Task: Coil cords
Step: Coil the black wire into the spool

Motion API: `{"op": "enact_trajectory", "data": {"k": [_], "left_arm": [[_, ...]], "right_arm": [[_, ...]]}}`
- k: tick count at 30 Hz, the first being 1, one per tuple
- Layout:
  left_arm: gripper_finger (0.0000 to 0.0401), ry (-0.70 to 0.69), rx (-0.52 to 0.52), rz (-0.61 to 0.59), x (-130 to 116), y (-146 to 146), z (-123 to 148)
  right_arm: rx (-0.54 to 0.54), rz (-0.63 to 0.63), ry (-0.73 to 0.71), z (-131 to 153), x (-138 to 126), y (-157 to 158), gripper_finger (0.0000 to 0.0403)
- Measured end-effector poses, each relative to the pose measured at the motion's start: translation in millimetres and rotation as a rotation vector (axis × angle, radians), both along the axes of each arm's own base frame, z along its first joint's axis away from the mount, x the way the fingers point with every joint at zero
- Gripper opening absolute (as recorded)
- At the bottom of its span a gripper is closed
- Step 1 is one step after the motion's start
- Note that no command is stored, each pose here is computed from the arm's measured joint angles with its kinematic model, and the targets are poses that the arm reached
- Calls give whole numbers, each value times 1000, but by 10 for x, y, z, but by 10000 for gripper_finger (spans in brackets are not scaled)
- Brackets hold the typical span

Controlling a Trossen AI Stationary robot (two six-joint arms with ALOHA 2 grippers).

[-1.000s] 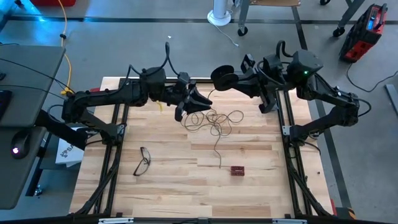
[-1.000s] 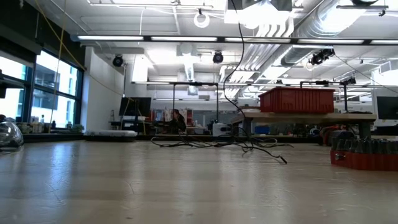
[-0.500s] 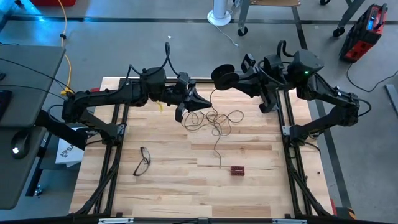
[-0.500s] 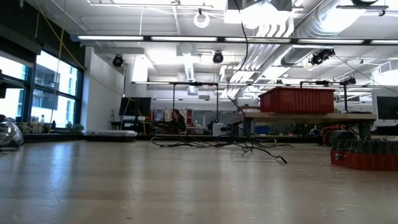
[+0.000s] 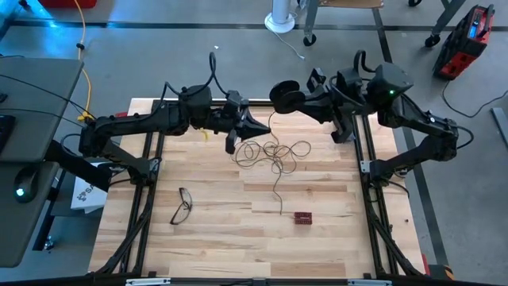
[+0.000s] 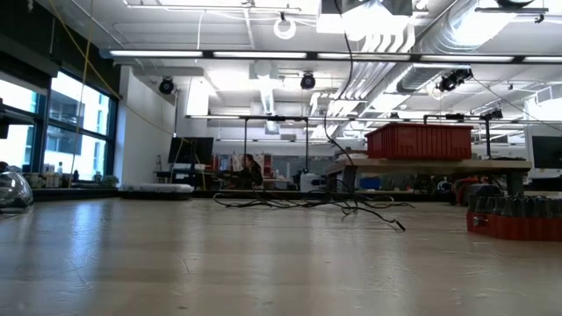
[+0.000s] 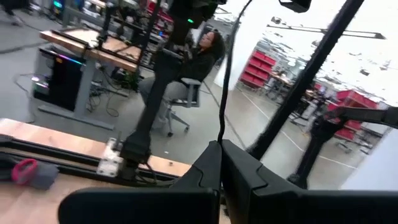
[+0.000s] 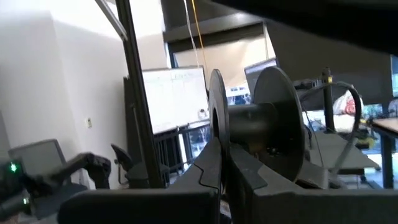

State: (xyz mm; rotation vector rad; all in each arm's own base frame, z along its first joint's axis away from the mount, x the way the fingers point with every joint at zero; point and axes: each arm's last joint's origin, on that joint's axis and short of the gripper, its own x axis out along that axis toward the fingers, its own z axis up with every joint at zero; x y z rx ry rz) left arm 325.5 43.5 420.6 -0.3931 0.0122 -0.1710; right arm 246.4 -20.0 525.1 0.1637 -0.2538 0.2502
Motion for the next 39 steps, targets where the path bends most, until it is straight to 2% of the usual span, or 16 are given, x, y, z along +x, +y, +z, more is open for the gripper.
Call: {"op": "enact_trajectory", "data": {"k": [4,9,12,16,19,28,33,39], "left_arm": [[0,-13,20,47,88,142,-66],[0,-65,-72,-86,257,259,-158],[0,-65,-81,-113,279,271,-178],[0,-63,-72,-146,272,280,-179],[0,-66,-70,-157,247,280,-158],[0,-100,-21,-82,87,464,-41],[0,-136,-3,-67,30,519,136],[0,-142,16,-91,-4,475,312]], "right_arm": [[33,34,-5,-11,66,34,0],[54,70,46,-108,224,93,0],[46,124,67,-150,284,134,0],[85,202,167,-247,338,154,0],[102,210,263,-336,347,167,0],[163,238,504,-555,338,313,0],[165,192,550,-616,362,348,0],[169,159,619,-759,507,335,0]]}}
